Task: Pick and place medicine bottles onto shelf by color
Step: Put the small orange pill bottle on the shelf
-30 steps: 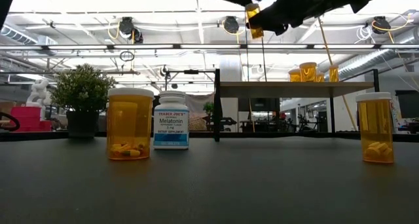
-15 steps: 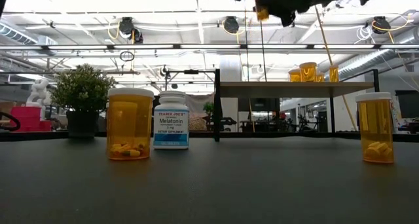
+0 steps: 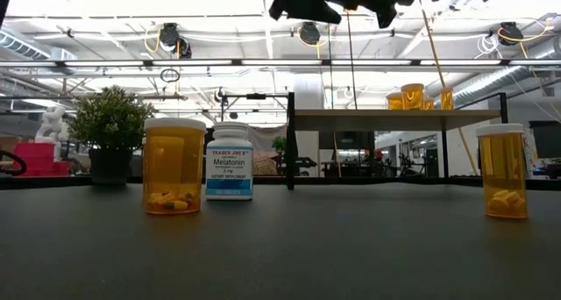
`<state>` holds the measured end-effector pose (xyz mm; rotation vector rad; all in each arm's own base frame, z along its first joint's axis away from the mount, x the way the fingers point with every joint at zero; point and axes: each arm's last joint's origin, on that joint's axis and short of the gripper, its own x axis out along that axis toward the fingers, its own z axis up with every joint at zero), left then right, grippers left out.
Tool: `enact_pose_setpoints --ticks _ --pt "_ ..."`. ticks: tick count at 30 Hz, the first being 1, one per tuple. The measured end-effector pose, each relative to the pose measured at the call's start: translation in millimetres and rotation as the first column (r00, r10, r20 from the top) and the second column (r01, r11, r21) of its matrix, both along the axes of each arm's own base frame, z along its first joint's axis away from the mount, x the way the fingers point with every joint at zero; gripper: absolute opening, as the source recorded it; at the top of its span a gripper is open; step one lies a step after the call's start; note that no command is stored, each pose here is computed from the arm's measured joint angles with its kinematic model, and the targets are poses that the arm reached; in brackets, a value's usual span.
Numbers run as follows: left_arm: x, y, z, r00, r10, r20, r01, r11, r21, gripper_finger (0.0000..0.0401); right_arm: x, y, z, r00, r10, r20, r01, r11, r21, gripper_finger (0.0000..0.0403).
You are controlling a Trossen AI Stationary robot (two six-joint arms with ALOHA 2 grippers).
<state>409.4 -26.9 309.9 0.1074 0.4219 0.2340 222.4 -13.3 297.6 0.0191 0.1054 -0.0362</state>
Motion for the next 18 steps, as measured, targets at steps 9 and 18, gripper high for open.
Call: enact_pose_setpoints --ticks 9,18 --pt "3.5 19.2 -19.1 0.978 -0.088 0.19 0.103 0.992 -0.07 0.0253 -0.1 0.0 0.3 1.0 0.0 0.002 0.0 1.0 0.0 0.0103" --pt "3.8 23.8 -18.6 0.946 -0.168 0.275 0.193 0.979 -0.067 0.0253 0.0 0.1 0.2 1.0 0.002 0.002 -0.002 1.0 -0.002 0.0103"
